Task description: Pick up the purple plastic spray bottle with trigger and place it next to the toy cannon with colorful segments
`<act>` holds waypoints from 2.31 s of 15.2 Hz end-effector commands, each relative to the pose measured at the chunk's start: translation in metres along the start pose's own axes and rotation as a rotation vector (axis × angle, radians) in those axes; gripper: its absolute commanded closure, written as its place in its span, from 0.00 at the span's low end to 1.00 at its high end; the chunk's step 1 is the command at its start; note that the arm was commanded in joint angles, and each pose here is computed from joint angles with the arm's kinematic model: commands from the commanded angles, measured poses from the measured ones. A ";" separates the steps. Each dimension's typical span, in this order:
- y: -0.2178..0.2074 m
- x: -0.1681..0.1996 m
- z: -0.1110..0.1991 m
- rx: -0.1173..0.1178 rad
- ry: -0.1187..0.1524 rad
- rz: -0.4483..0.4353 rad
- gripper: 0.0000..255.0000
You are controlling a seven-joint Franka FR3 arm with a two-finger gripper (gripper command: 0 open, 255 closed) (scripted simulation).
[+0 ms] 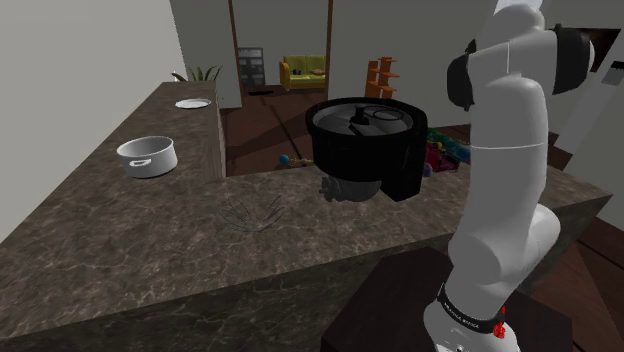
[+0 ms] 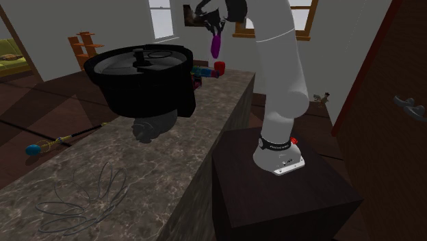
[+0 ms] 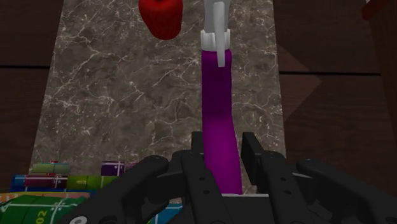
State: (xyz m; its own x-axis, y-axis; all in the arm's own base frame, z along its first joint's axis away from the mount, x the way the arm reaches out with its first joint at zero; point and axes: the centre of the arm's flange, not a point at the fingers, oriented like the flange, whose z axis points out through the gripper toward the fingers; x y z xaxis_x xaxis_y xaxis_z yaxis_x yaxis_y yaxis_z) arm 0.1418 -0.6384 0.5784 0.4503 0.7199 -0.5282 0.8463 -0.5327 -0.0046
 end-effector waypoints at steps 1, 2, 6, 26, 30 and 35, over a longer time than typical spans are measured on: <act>0.006 -0.020 0.020 -0.002 0.004 0.000 1.00; 0.009 -0.030 0.027 -0.002 0.004 0.000 1.00; 0.021 -0.072 0.058 -0.002 0.004 0.000 1.00; 0.021 -0.017 0.147 -0.002 0.004 0.000 1.00; 0.022 -0.006 0.165 -0.002 0.004 0.000 1.00; 0.022 0.008 0.188 -0.002 0.004 0.000 1.00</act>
State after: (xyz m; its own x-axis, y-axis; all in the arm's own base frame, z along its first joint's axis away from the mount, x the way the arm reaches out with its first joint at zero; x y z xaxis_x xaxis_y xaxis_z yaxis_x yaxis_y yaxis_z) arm 0.1113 -0.7279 0.4211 0.4516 0.7222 -0.5240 0.8469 -0.5318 -0.0031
